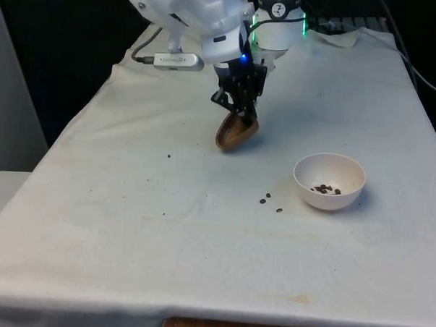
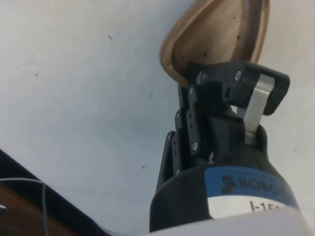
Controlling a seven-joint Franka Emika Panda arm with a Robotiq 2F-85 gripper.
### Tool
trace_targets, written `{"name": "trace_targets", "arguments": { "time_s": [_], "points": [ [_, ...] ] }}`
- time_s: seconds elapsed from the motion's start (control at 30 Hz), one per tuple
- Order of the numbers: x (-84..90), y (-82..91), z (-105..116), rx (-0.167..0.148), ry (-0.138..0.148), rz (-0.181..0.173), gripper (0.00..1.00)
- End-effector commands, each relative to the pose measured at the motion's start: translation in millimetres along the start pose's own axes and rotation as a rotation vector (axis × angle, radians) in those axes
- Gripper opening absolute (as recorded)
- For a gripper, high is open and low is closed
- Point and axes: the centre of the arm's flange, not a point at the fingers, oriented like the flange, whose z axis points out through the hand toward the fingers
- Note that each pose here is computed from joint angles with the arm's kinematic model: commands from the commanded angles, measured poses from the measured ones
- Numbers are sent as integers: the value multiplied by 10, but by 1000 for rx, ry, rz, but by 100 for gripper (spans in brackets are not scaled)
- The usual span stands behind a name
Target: Pour the coffee beans from the cup into the bowl.
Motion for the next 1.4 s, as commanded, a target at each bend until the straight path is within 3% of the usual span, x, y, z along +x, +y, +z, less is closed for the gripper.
{"name": "trace_targets", "arguments": {
  "time_s": [0.0,0.03,0.13,0.27,0.3,0.33,0.53,0.6,0.63,0.67,0.73,0.9,0.93,0.97,1.07,1.1,1.23,1.27,1.37],
  "points": [
    [-8,-8,17,-3,0,-1,3],
    [-20,-32,25,-25,-1,2,3],
    [-26,-85,85,-38,2,-3,3],
    [-15,-129,141,-49,2,-4,3],
    [-25,-110,146,-35,1,-7,3],
    [-15,-138,152,-52,1,-2,3],
    [22,-206,186,-72,-2,-1,4],
    [27,-221,191,-76,-4,-1,19],
    [31,-209,199,-56,5,-3,25],
    [28,-228,193,-76,-4,0,25],
    [28,-231,197,-80,-5,-1,35],
    [32,-241,201,-82,-6,0,67],
    [48,-228,204,-66,5,-3,72],
    [32,-240,200,-83,-6,-1,72],
    [36,-243,201,-83,-6,-1,88],
    [45,-255,176,-81,-5,0,99],
    [68,-246,143,-71,12,-1,100],
    [59,-291,84,-82,1,4,100],
    [69,-333,8,-83,4,6,100]
  ]
}}
